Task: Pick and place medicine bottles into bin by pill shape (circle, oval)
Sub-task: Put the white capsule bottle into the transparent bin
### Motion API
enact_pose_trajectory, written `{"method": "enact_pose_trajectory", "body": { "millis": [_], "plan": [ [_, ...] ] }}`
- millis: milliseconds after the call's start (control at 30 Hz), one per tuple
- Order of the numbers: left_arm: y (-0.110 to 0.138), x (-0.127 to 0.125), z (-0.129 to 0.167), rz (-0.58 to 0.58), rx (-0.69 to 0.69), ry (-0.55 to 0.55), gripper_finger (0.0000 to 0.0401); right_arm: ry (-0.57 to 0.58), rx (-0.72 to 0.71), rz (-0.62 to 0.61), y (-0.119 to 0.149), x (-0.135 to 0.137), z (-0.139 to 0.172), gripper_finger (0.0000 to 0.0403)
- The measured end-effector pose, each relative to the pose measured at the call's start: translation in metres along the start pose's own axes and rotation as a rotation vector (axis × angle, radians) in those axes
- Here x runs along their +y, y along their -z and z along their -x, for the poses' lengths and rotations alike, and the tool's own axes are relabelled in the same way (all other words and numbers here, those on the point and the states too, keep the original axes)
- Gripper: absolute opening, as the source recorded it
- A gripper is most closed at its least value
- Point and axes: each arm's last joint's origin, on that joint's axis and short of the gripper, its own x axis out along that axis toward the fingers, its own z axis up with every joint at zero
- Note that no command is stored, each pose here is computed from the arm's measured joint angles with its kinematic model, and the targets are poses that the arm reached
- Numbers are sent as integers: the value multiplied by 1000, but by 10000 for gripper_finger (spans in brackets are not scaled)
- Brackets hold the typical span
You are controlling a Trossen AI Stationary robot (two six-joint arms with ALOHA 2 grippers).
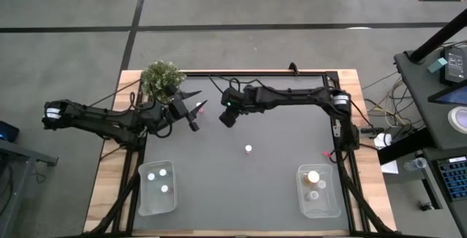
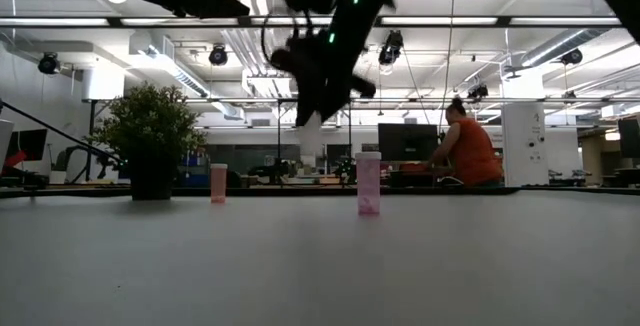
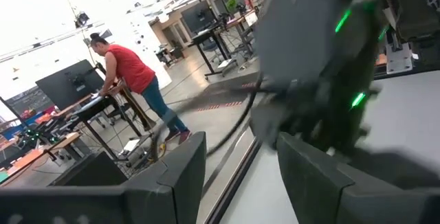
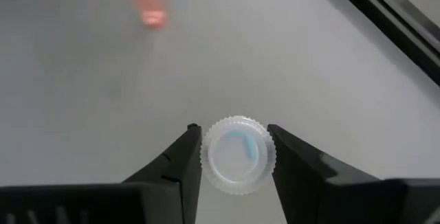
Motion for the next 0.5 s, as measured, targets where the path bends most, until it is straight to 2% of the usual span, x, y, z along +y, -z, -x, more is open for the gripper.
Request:
{"method": "enact_pose_trajectory", "body": {
  "millis": [233,433,500],
  "plan": [
    [0,0,0,2,-1,2,162,-76,23,16,26,25,83,139],
    [0,0,0,4,-1,3,162,-145,72,-68,63,40,154,140],
    [0,0,0,4,0,4,162,-191,83,-59,78,46,176,140]
  ]
}}
